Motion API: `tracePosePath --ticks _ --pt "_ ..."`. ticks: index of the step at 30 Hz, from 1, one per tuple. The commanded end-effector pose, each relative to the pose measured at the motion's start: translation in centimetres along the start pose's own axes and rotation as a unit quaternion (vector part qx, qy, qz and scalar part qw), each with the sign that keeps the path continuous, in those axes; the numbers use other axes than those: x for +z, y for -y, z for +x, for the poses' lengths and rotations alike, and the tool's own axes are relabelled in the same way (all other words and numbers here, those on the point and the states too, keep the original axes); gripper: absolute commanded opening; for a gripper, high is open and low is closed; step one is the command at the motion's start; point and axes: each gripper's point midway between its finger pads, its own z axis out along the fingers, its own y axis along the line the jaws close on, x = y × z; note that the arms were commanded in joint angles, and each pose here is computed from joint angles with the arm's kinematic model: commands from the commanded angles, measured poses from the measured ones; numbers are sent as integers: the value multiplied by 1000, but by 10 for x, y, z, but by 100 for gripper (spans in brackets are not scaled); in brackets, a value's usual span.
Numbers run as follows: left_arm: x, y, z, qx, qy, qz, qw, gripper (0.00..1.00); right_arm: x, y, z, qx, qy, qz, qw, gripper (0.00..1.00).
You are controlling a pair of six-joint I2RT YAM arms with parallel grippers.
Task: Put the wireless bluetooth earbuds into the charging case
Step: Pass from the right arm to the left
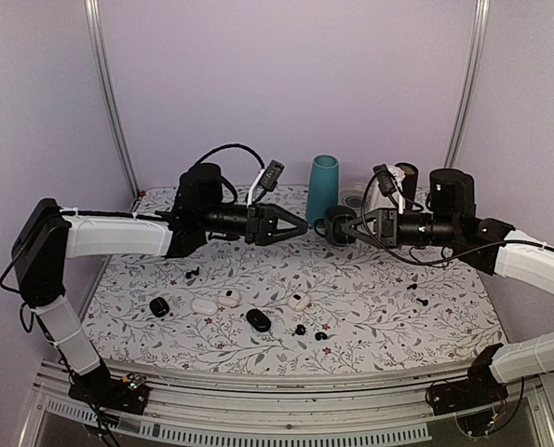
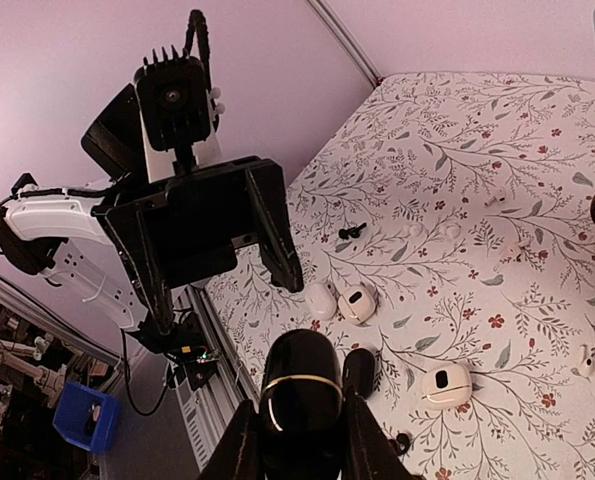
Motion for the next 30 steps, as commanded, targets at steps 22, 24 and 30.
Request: tracePosePath --ticks 22,24,30 --pt "13 22 -13 45 -18 80 996 63 23 -7 -4 -38 -44 -33 998 3" --pt "12 26 -12 50 -20 89 995 63 24 -7 -4 -38 -45 -32 998 3" --pt "9 34 -11 55 -28 104 993 61 25 -8 -5 -40 -49 -35 997 3"
